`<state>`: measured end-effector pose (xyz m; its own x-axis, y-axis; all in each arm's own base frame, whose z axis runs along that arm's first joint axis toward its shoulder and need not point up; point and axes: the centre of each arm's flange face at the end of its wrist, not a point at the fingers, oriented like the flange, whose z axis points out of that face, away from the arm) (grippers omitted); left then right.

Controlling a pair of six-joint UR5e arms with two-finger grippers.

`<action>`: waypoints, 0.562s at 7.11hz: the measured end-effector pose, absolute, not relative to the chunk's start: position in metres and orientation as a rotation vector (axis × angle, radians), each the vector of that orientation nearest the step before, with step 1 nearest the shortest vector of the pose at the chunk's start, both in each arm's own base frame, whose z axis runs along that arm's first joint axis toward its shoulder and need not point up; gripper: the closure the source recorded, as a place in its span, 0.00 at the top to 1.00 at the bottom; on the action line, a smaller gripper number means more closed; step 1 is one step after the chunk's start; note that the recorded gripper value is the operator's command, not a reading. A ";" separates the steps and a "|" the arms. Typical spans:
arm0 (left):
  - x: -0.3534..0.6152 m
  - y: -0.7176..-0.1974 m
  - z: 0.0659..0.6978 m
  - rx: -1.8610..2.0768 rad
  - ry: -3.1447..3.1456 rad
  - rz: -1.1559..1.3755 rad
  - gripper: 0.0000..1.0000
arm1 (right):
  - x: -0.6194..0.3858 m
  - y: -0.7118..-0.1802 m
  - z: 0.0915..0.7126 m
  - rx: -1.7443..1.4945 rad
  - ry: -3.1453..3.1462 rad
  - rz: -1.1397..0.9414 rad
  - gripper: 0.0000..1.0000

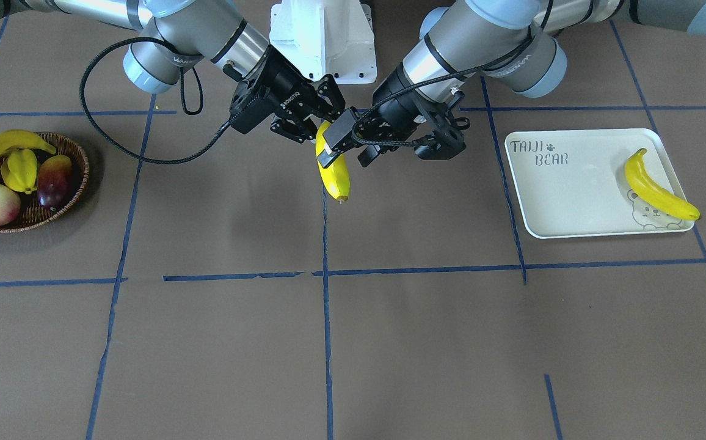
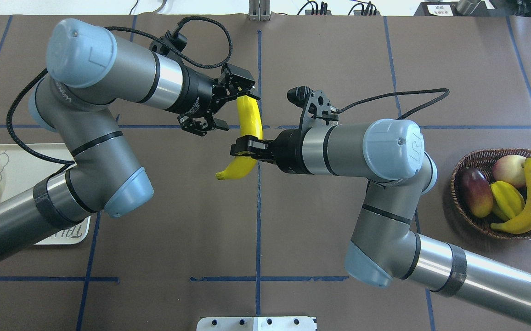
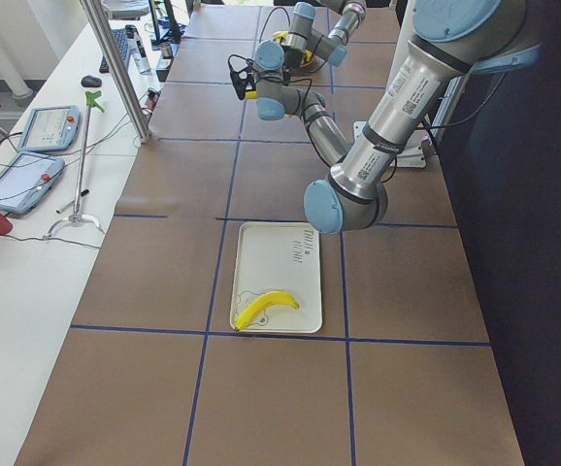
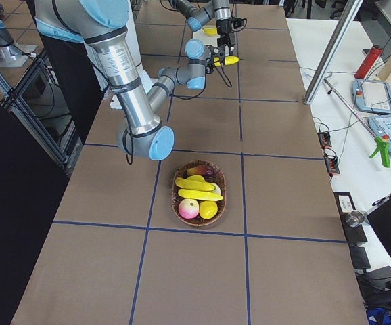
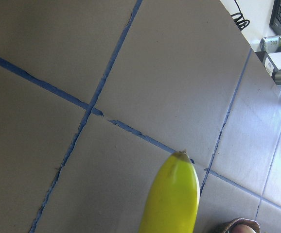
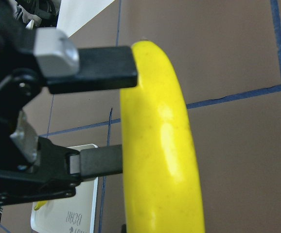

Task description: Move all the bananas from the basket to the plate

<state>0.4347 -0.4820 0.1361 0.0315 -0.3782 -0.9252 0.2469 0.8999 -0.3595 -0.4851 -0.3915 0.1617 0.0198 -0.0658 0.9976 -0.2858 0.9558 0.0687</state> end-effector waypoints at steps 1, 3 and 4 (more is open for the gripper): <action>0.442 -0.482 0.139 -0.114 1.454 -0.484 1.00 | -0.487 -0.390 0.160 0.282 -1.550 0.168 0.03; 0.448 -0.483 0.138 -0.116 1.449 -0.482 0.56 | -0.488 -0.387 0.158 0.281 -1.552 0.162 0.06; 0.448 -0.482 0.137 -0.116 1.450 -0.482 0.28 | -0.488 -0.387 0.158 0.282 -1.553 0.161 0.10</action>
